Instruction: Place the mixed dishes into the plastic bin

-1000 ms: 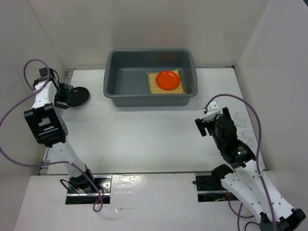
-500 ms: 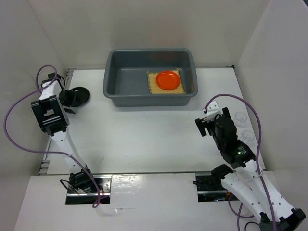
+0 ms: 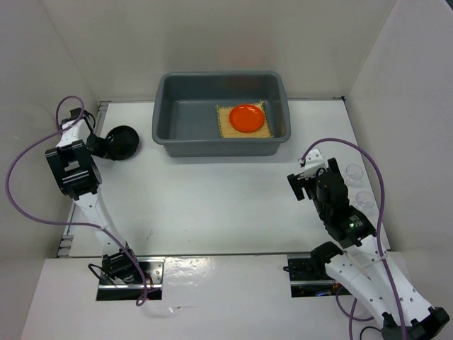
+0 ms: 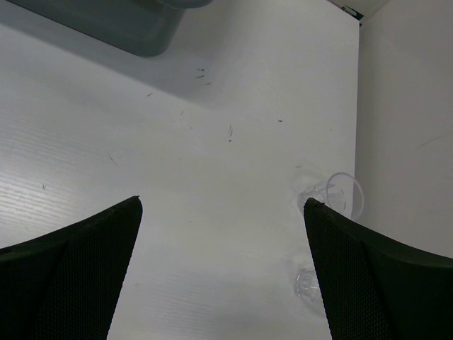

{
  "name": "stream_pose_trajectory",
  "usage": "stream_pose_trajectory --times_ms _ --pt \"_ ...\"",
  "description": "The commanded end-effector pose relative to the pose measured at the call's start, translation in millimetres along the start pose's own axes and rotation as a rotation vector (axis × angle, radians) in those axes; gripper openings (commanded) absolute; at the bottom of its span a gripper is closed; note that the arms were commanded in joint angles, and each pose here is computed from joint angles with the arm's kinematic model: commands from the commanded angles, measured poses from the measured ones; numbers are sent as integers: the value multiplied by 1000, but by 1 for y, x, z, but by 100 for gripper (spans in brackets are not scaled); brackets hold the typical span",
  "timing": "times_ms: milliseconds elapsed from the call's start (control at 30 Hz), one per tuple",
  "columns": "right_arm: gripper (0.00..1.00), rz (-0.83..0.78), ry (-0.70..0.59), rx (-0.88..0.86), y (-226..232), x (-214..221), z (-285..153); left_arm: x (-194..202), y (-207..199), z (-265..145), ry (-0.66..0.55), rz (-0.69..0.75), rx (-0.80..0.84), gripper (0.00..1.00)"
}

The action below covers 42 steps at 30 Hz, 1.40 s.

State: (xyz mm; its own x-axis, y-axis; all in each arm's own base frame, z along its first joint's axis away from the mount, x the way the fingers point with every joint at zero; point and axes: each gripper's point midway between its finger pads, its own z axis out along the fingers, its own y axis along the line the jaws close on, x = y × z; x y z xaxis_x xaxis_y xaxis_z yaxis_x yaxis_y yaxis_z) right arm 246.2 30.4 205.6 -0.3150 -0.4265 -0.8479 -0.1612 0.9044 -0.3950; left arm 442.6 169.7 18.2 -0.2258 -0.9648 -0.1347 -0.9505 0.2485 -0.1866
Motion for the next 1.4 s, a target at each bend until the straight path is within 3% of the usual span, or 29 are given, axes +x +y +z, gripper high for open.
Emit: stream_pose_trajectory --times_ms 0,100,600,733,767,833,867,1000,1100,1367 --pt "99 25 -34 36 -6 -7 3 27 22 32 80 68 -73 11" --pt "99 25 -34 36 -6 -7 3 33 25 30 104 88 -66 0" --pt "99 29 -42 39 -7 -9 1 36 37 3 35 109 -29 0" --pt "99 29 -42 39 -7 -9 1 43 46 7 49 109 -45 18" --pt "99 29 -42 39 -7 -9 1 45 46 9 56 108 -39 29" --pt "99 29 -42 39 -7 -9 1 47 49 10 52 99 -36 35" --pt "99 29 -42 39 -7 -9 1 49 47 8 56 99 -21 43" --pt "99 28 -45 30 -5 -9 1 55 47 8 64 64 -1 48" --pt "99 28 -45 30 -5 -9 1 56 45 4 52 42 30 58" --pt "99 21 -31 16 -2 -6 3 71 38 16 69 -33 107 55"
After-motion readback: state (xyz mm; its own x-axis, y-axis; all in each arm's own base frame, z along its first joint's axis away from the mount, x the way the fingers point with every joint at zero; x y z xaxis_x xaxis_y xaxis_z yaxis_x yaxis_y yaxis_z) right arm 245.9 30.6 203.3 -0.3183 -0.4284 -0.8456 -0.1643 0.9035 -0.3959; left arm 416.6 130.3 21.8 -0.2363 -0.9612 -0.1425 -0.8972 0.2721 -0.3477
